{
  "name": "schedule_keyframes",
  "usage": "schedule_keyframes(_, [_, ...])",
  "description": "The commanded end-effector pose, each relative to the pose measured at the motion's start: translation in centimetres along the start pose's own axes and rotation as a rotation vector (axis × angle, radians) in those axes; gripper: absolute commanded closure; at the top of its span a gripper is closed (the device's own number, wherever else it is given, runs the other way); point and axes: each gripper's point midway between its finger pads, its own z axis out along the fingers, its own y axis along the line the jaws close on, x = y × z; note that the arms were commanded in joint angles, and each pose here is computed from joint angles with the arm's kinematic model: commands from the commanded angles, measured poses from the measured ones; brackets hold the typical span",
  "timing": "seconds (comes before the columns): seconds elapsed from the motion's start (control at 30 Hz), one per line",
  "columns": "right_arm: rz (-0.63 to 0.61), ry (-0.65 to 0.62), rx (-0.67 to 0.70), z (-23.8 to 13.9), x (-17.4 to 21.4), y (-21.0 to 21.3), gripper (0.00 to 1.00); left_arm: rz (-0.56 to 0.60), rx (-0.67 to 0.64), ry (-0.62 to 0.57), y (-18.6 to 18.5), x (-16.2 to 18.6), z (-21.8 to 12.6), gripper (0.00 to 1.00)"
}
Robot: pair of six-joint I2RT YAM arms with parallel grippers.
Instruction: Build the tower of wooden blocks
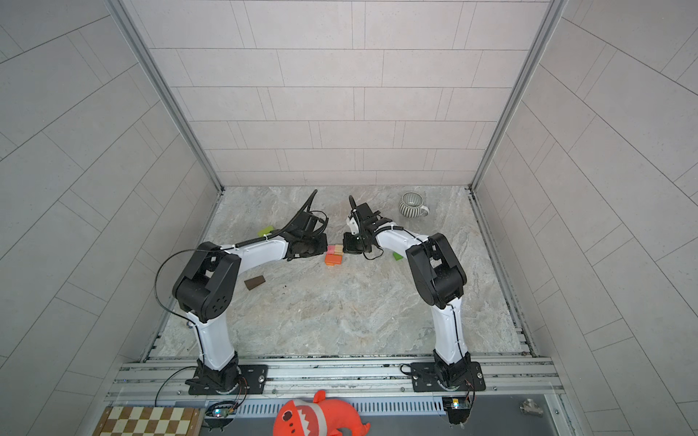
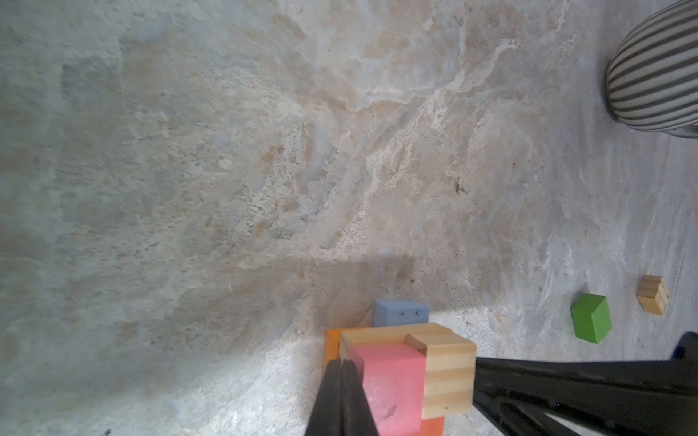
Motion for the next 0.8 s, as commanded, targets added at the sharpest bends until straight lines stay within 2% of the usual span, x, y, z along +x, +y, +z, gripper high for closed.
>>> schedule_keyframes(0.0, [-0.026,-0.024,-0.007,-1.3,-0.3,1.0,1.00,0.006,0.003,-0.005,-0.3,-0.5,-0.3,1.00])
schedule_keyframes(0.37, [-0.014,-0.030,0.002,-1.3,-0.8,0.6,0.97,-0.022,0.013,-0.010,-0.2,-0.1,-0.2,1.00])
schedule_keyframes(0.53, [-0.011,-0.041,0.020,-1.7,-0.9,0.2,0.82,-0.025,0.006,-0.020,-0.1,-0.2,-0.6,0.99])
schedule_keyframes(0.77, [0.007,-0.081,0.047,-3.8,-1.2,-0.5,0.75,-0.019,-0.039,-0.062,0.5,-0.9,-2.5,0.74])
